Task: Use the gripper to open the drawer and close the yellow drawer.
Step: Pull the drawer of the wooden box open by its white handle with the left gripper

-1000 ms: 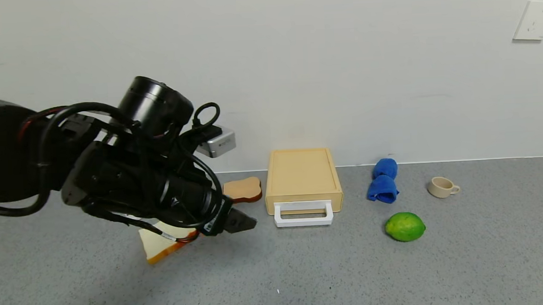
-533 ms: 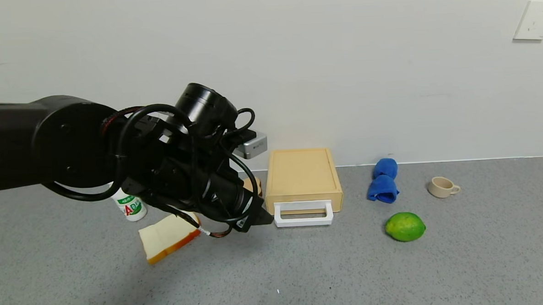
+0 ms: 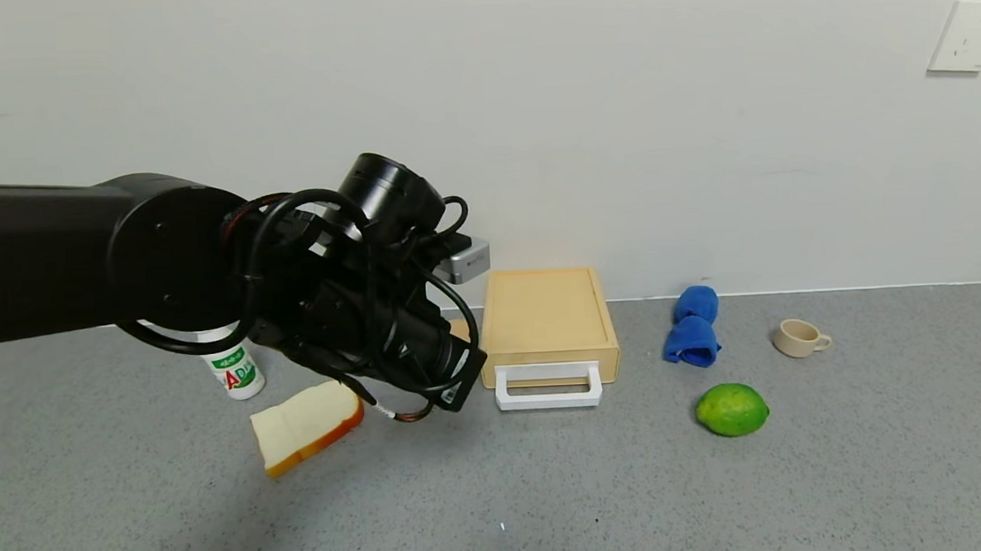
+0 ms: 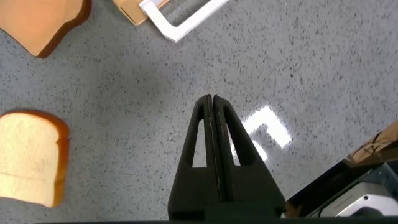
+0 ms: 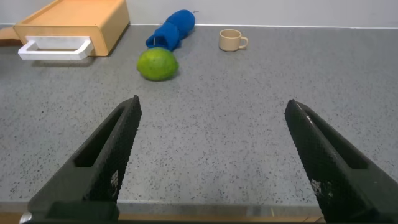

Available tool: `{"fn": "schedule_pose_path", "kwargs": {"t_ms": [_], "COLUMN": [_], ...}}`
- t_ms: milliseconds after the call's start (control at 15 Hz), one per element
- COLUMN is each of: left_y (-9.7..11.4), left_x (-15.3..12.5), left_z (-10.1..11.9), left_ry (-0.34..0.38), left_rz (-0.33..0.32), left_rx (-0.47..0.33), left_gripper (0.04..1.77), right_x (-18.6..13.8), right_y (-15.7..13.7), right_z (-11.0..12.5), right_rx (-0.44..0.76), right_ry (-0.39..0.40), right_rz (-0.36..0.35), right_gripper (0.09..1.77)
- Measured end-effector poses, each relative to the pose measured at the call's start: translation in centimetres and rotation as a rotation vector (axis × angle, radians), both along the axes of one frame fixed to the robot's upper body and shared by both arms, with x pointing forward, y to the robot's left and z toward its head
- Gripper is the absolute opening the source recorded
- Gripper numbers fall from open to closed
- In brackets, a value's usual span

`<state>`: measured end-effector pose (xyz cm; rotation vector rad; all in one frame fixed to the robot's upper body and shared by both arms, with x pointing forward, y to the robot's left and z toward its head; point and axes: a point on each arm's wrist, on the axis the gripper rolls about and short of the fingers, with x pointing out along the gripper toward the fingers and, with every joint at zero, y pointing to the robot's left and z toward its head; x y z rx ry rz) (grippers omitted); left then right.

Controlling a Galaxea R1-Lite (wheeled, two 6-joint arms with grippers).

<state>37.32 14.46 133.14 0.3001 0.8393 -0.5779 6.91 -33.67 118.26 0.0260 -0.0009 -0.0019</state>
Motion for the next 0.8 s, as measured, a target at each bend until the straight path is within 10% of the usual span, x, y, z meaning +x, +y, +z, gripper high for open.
{"fn": "schedule_pose_path", "kwargs": {"t_ms": [800], "left_y": [-6.4], "left_x": [5.9], "left_z": [-2.1], "left_ry": [0.144], "left_rz": [0.288], "left_rx": [-0.24], "left_gripper": [0.11], "right_x": [0.0], "right_y": [0.0], "right_z": [0.0], "right_rx": [0.0], "right_ry": [0.0], "right_rz": [0.0], "right_gripper": [1.7]}}
